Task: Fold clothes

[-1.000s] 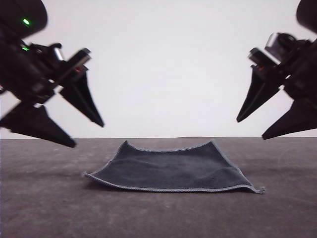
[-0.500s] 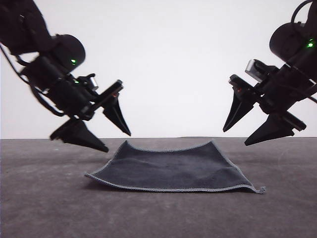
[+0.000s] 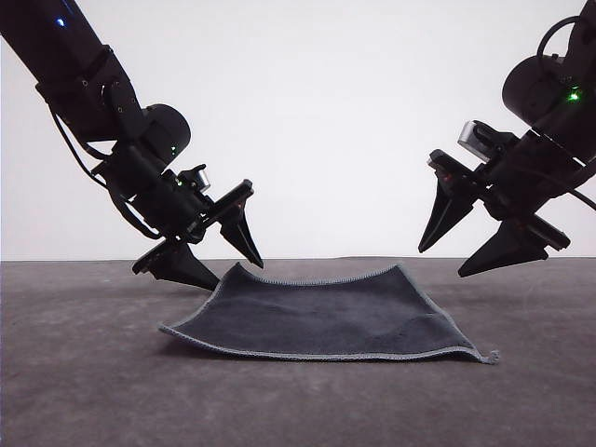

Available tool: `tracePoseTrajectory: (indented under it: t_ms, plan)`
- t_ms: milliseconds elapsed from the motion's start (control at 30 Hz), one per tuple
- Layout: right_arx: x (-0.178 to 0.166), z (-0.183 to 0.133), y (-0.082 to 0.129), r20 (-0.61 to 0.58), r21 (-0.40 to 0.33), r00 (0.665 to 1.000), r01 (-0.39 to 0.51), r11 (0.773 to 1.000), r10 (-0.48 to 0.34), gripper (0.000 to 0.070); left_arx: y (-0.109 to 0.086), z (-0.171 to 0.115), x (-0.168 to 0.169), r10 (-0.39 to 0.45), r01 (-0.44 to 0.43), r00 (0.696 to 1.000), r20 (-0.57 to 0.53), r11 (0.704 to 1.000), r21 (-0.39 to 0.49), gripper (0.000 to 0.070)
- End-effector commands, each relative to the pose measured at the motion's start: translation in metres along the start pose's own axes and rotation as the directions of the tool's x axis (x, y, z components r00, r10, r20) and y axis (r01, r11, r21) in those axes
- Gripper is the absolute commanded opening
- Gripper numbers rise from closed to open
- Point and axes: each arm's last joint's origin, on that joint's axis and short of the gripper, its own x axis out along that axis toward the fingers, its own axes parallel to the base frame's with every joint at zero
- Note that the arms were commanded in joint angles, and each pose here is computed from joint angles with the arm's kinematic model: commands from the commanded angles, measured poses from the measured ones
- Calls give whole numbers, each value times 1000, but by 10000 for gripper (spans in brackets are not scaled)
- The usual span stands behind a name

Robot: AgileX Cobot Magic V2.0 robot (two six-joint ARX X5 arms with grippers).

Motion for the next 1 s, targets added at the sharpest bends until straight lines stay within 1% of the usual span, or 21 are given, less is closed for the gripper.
tracePoseTrajectory:
  t_ms: [0,133,400,533,633,700,833,967]
  plan:
    - [7,3,-2,3,-18,1000,-10,1000,10,383,-2,-1,9,-31,31,999,-26,999,13,410]
    - [14,3,-6,5,-11,999,-42,999,42,383,-5,-3,10,-69,70,996,-52,998,9,410]
    - [36,2,-17,0,23,991,-137,990,137,382,-3,-7,9,-54,57,994,-92,998,33,407]
    - [46,4,-20,-10,26,985,-173,985,173,382,0,-6,8,-50,54,995,-87,998,36,406]
    - [50,7,-20,2,12,982,-188,982,188,380,1,-6,7,-48,51,995,-88,998,35,406]
    - [51,9,-18,20,5,980,-197,980,197,364,1,-6,7,-48,51,995,-87,998,35,406]
    - [52,12,-16,44,6,977,-210,978,209,292,2,-5,7,-48,52,995,-83,997,48,394]
    - [54,13,-14,47,-5,975,-216,976,216,278,1,-4,7,-51,55,996,-74,997,55,394]
